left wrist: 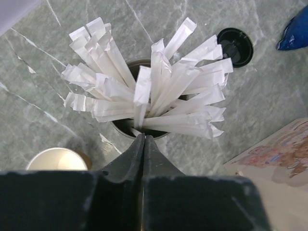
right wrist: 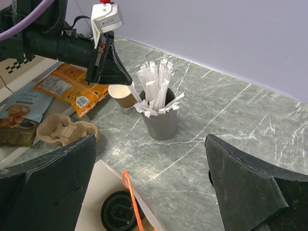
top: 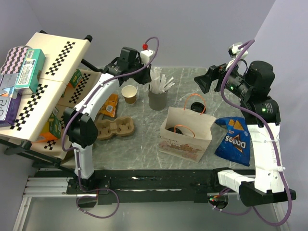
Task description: Pack the takeout coffee
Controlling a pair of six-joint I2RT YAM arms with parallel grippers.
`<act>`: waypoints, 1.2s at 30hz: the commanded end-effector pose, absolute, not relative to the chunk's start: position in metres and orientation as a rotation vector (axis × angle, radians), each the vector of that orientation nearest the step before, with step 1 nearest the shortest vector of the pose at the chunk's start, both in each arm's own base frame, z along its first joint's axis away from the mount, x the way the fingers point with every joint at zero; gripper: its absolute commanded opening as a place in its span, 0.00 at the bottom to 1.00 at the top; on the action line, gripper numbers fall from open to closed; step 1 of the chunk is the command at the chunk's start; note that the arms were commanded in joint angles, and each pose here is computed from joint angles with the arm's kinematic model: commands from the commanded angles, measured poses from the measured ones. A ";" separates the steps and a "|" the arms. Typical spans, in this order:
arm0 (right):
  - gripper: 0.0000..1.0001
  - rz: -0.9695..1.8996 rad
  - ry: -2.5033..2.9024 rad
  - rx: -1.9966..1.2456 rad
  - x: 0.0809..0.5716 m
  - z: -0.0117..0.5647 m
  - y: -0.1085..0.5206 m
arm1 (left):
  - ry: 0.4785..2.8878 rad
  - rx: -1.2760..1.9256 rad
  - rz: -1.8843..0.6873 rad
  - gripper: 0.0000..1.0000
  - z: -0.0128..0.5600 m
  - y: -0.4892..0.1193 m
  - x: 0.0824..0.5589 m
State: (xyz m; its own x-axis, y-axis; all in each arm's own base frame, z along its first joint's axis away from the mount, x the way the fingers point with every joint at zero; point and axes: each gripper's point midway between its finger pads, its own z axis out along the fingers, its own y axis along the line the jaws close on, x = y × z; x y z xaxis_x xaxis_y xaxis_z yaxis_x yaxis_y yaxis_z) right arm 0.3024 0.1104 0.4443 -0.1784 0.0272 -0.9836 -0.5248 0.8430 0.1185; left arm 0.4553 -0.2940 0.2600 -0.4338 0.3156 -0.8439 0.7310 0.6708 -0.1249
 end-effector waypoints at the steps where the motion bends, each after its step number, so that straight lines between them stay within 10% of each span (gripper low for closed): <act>1: 1.00 0.486 1.643 -0.386 0.301 0.458 0.106 | 1.921 0.827 -0.618 0.01 0.300 -0.292 0.451; 24: 1.00 0.401 1.646 -0.375 0.312 0.458 0.094 | 1.351 0.933 -0.718 0.01 0.522 -0.247 0.295; 36: 1.00 0.347 1.666 -0.352 0.322 0.453 0.084 | 1.180 1.269 -1.224 0.01 0.513 -0.267 0.189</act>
